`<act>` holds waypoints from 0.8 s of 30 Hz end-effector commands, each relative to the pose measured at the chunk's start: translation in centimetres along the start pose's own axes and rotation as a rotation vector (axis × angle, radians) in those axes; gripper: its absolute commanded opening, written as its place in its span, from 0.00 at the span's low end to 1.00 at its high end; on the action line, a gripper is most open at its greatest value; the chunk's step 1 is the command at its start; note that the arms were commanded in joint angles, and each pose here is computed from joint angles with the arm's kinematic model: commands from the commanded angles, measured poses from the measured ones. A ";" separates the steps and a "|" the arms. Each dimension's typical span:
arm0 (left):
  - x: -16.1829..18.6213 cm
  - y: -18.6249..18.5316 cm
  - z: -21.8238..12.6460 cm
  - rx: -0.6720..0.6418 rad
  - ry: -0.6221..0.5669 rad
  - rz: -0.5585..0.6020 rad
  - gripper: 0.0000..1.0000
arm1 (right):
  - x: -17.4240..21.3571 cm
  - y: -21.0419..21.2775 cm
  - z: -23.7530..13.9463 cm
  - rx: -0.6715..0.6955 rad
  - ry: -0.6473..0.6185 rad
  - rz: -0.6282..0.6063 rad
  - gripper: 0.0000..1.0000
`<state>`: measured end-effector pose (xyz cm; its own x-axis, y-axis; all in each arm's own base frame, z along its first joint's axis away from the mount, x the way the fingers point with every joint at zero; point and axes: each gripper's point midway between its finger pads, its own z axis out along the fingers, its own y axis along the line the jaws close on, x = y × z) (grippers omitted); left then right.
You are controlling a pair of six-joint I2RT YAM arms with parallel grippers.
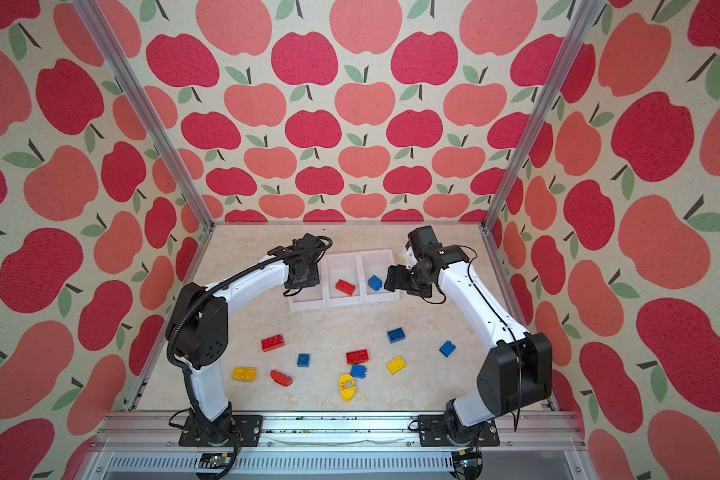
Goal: Sort the legos into containers by color
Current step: 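Carry the yellow brick into the nearest bin while the right gripper moves off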
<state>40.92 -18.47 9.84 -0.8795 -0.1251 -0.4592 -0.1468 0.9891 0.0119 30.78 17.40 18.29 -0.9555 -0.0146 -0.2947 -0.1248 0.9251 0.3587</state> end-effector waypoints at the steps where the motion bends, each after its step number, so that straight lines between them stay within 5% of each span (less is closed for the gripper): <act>1: -0.2 -0.3 0.6 0.005 0.017 0.019 0.36 | 0.3 -0.2 -0.4 -0.006 -0.009 0.021 0.84; 24: -1.5 0.0 -2.7 0.063 -0.057 -0.016 0.67 | 2.1 -1.7 1.4 0.040 0.053 -0.002 0.84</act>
<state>41.06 -18.43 10.43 -0.8775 -0.1236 -0.4633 -0.1363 0.9906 -0.0061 29.92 16.87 16.38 -0.9675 -0.0183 -0.2523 -0.1076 0.9324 0.3449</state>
